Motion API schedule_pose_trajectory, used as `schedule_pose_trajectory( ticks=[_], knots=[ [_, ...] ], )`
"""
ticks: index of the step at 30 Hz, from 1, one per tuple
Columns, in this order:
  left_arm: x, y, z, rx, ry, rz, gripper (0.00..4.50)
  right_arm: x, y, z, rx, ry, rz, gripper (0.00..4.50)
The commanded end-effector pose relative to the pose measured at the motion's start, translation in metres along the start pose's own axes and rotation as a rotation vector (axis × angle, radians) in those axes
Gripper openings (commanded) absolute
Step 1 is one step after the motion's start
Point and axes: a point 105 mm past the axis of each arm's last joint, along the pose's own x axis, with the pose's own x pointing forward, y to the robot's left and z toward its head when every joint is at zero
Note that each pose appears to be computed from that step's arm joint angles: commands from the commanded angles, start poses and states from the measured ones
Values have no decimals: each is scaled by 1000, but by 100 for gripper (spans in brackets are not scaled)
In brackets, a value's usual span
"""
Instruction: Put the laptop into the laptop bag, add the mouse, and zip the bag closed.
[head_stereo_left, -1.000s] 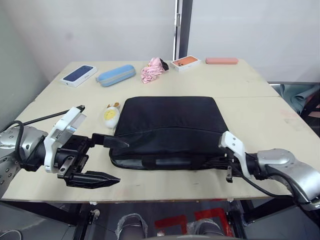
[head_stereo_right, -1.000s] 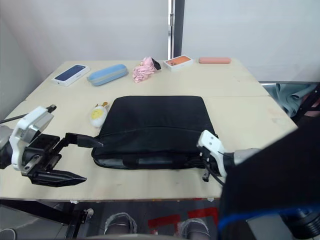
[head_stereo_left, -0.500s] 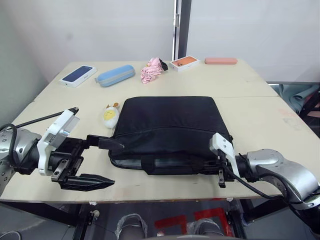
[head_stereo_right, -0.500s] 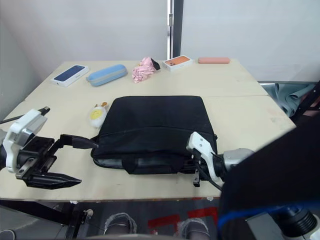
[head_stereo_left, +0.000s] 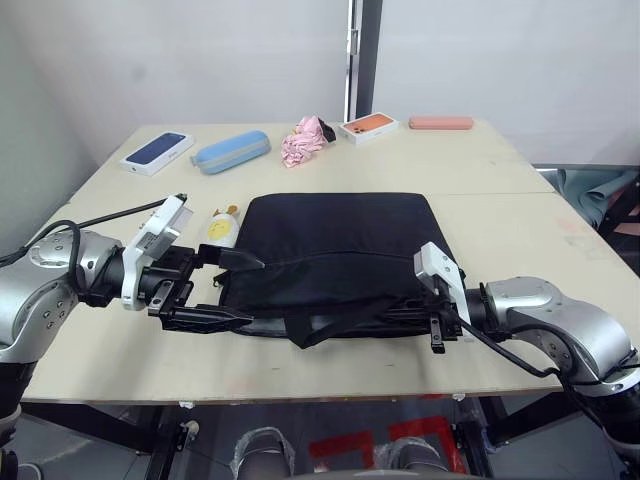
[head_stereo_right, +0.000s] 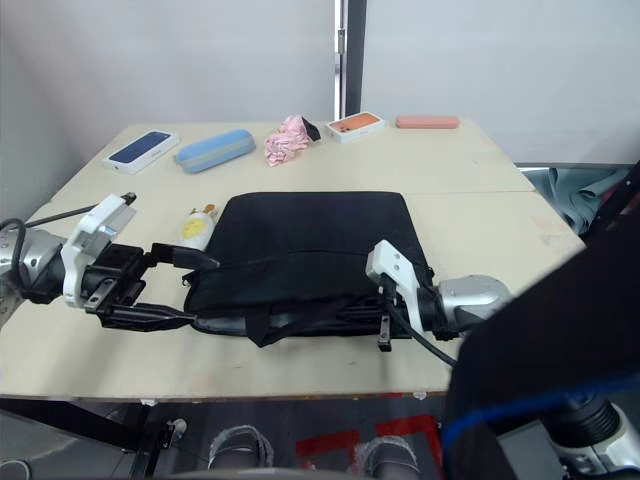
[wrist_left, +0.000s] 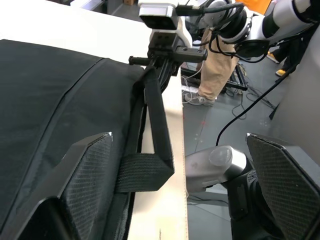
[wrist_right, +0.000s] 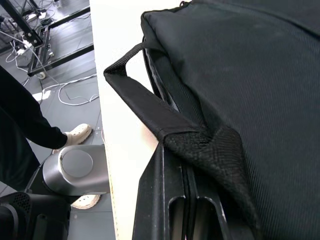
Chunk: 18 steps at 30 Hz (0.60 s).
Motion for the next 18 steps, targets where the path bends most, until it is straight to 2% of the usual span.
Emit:
schedule_pose_trajectory(
  ticks=[1, 8, 18],
  knots=[
    [1, 2, 5, 23, -13, -4, 450, 9, -8, 12, -42, -15, -10, 2],
    [2, 2, 8, 24, -27, -10, 450, 28, -24, 29, -45, -21, -27, 2],
    [4, -5, 9, 15, -32, 3, 450, 39, -51, 34, -48, -4, -109, 2]
  ],
)
